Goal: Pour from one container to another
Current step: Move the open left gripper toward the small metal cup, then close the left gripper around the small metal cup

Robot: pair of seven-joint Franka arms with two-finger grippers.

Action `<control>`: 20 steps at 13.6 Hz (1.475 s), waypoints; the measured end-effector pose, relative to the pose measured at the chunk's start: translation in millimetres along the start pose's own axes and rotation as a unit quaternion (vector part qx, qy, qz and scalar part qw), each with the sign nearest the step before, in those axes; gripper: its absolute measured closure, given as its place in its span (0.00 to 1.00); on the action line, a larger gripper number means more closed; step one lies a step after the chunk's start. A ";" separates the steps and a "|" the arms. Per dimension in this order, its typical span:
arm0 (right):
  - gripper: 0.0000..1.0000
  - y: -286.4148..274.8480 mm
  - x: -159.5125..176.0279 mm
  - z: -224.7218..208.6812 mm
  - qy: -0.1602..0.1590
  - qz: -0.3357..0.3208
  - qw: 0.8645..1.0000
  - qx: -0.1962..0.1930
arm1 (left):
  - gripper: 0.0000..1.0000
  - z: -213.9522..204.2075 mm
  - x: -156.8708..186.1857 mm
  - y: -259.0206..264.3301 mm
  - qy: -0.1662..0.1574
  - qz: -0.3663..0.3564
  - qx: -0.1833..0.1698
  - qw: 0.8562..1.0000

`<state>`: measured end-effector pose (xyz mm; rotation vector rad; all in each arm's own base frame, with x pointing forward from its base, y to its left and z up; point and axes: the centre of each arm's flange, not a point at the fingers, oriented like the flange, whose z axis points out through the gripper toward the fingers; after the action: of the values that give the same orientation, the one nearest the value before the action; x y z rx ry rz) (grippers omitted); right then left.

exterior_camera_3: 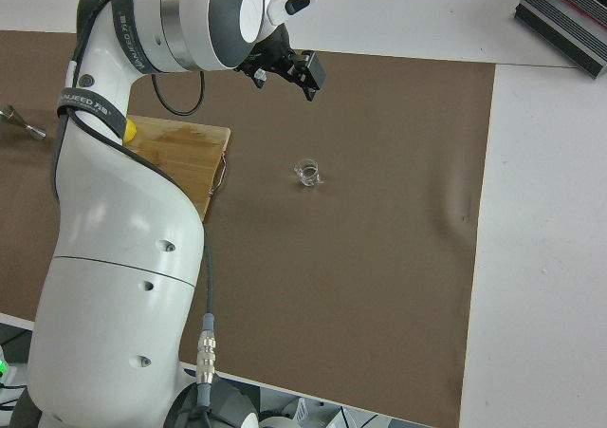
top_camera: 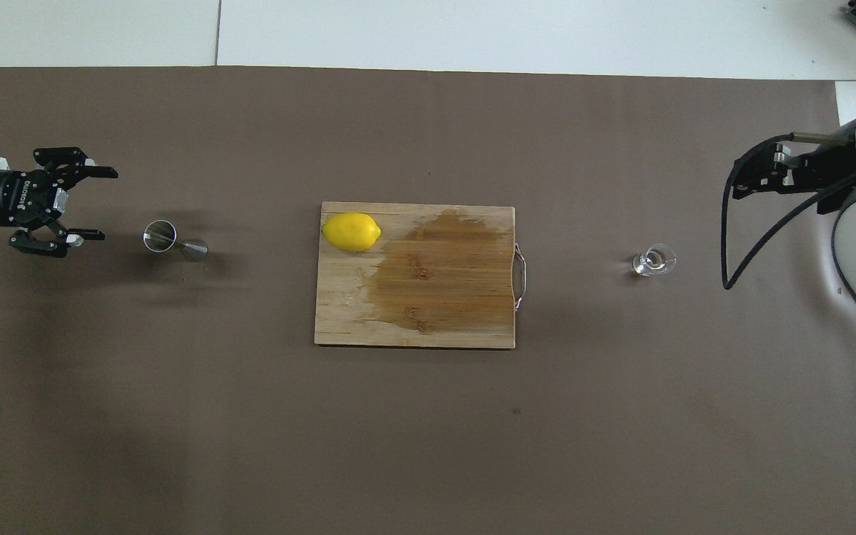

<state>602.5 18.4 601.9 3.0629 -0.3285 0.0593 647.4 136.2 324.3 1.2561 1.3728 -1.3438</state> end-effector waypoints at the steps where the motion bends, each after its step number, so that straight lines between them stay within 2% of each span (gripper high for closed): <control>1: 0.00 0.0 0.0 0.0 0.000 0.000 1.000 0.000 | 0.00 -0.3 11.2 -3.1 -0.007 -0.006 0.000 1.000; 4: 0.00 0.0 0.0 0.0 0.000 0.000 1.000 0.000 | 0.00 2.2 39.9 -14.0 -0.025 -0.013 0.001 1.000; 11: 0.00 0.0 0.0 0.0 0.000 0.000 1.000 0.000 | 0.00 20.0 66.7 -23.8 -0.041 0.045 0.008 0.998; 20: 0.00 0.0 0.0 0.1 0.000 0.000 1.000 0.000 | 0.00 23.9 91.0 -28.1 -0.033 0.042 -0.013 0.998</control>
<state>602.5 18.4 601.9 3.0629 -0.3285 0.0591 602.8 124.0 237.6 1.2279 1.2751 -1.2934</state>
